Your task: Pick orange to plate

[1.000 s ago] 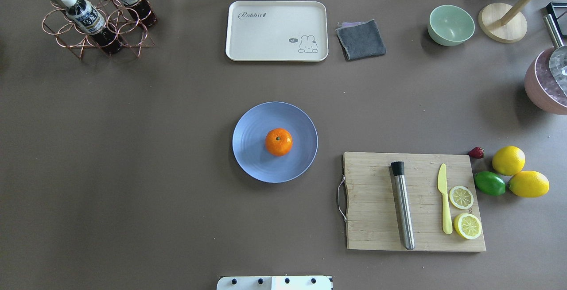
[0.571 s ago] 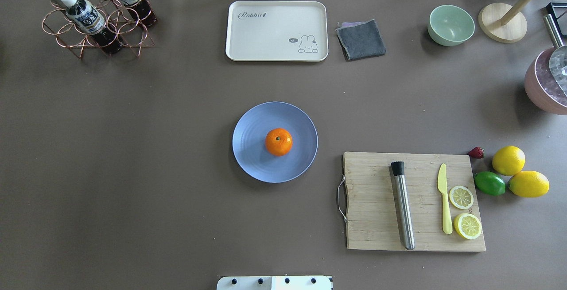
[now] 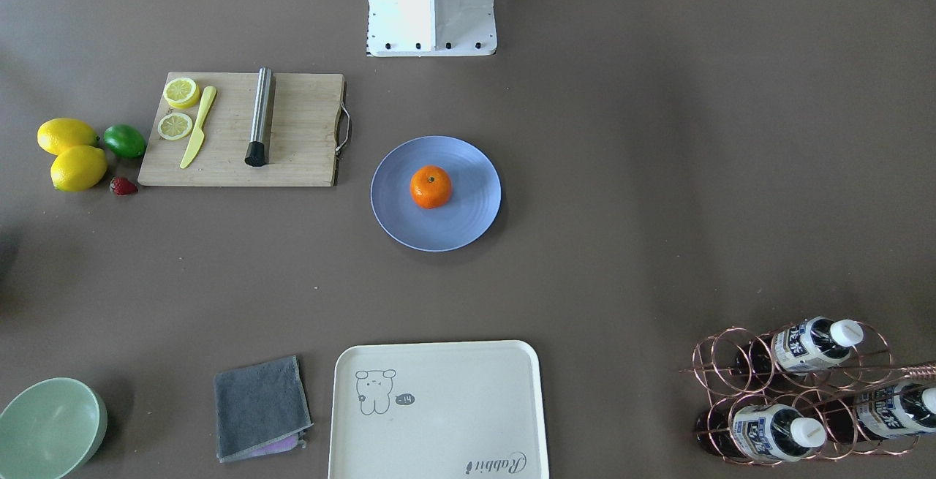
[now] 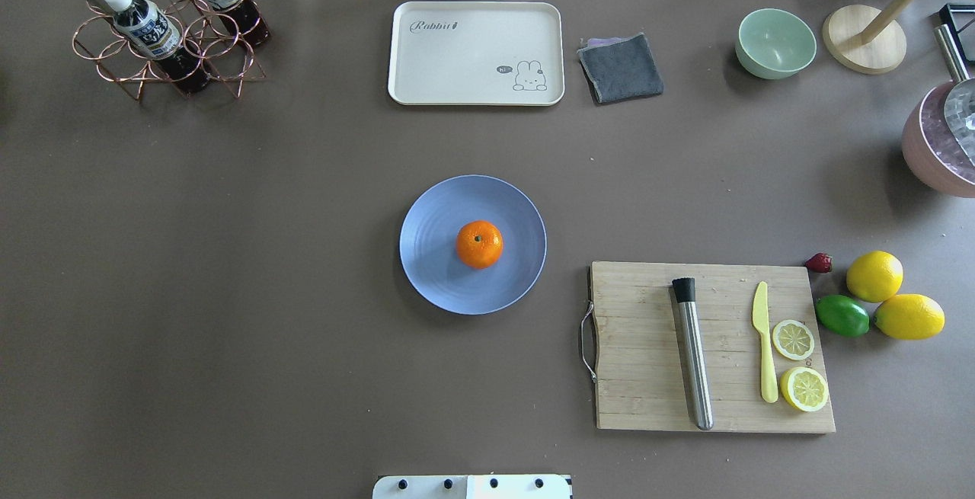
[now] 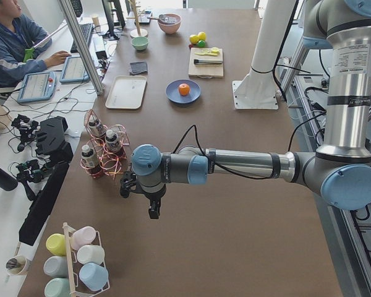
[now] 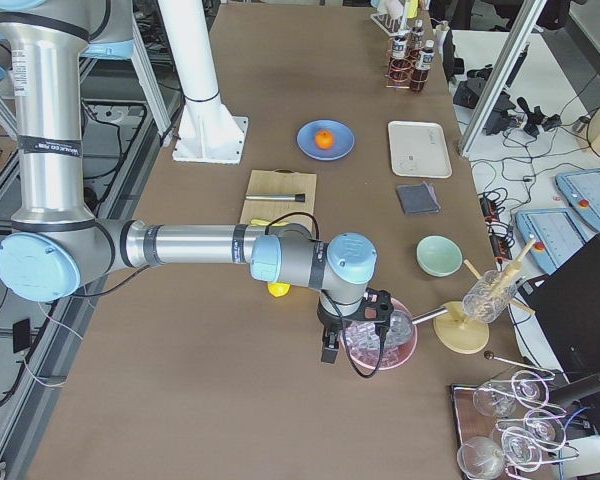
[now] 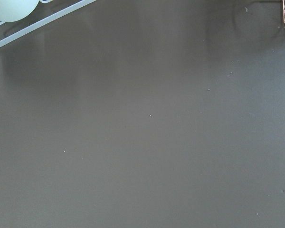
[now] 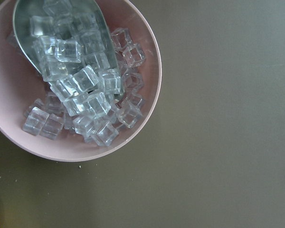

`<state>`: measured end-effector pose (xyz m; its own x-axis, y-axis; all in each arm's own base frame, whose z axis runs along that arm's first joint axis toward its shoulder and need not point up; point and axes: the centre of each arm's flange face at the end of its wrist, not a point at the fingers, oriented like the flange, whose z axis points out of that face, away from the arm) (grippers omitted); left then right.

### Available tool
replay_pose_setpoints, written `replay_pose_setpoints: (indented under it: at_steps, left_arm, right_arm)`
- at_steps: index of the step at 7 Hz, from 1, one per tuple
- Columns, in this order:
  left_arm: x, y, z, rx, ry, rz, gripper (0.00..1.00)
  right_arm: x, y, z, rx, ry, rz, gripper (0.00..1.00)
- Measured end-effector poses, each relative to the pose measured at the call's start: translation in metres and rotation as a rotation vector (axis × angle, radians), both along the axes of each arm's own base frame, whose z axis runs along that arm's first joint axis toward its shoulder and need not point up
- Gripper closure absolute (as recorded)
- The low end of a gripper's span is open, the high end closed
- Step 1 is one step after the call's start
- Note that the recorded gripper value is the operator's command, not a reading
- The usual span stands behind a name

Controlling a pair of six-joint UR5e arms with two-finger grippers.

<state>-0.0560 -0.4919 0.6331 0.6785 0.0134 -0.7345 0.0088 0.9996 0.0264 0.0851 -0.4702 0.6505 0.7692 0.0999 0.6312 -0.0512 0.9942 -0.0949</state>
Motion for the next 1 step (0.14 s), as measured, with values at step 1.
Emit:
replay_pose_setpoints:
  at_steps: [1]
  left_arm:
    - [0.0000, 0.0004, 0.0008, -0.003, 0.000, 0.000, 0.02]
  right_arm:
    - [0.0000, 0.0000, -0.0006, 0.001, 0.000, 0.000, 0.00]
